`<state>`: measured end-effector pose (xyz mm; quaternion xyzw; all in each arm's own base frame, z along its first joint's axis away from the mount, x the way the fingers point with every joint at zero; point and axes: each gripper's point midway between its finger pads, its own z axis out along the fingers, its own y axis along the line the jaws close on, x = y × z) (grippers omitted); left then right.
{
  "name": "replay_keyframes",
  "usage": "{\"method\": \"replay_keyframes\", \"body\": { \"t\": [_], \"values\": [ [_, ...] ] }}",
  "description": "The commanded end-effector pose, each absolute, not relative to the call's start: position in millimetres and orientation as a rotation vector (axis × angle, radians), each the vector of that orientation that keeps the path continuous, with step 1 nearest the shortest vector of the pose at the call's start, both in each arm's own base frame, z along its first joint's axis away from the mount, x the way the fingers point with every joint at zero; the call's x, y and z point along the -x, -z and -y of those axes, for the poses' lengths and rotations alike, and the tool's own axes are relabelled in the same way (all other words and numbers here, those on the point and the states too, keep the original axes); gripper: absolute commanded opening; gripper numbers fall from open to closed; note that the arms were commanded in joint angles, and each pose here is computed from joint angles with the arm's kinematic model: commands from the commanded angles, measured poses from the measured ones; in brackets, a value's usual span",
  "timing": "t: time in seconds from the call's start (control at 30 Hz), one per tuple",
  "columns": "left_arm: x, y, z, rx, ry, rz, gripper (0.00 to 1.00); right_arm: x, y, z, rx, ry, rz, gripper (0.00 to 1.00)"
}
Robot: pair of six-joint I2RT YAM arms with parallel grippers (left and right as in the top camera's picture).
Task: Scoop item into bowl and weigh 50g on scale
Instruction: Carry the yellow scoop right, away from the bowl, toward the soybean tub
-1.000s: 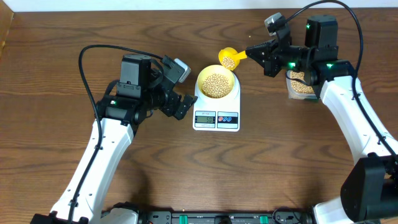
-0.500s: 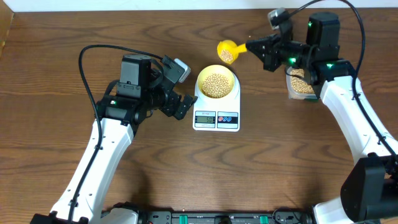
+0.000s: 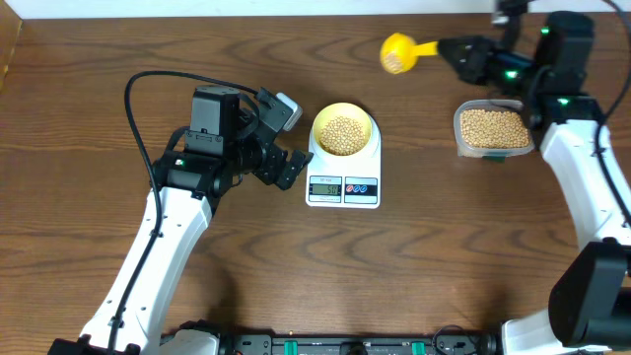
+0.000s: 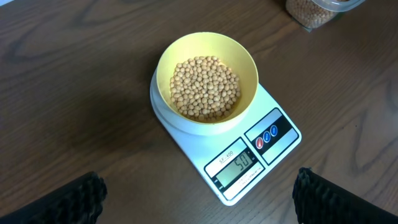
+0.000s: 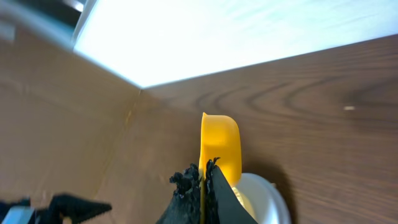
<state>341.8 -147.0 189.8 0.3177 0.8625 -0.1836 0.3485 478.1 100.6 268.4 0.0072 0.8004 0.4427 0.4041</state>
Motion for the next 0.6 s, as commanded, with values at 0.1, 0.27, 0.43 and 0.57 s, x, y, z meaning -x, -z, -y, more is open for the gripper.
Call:
{"method": "replay_keyframes", "body": {
  "t": [0.1,0.27,0.43,0.57],
  "values": [
    [-341.1,-197.5,148.8,-0.845,0.474,-2.203,0.98,-483.2,-269.3,-60.7,-0.245,-1.19,-2.018,0.01],
    [-341.1,-197.5,148.8,-0.845,0.474,-2.203,0.98,-481.2,-272.1,-35.8,-0.283,-1.207,-1.998,0.01],
    [-341.0,-197.4,148.7,-0.845,0.474,-2.204,0.98,-480.0,-273.5,-12.7,-0.318,-1.197,-1.978,0.01],
    [-341.1,-197.5,148.8,-0.845,0.474,-2.204,0.97,-479.5,-273.9,5.4,-0.385,-1.201,-1.964,0.01]
  ]
}}
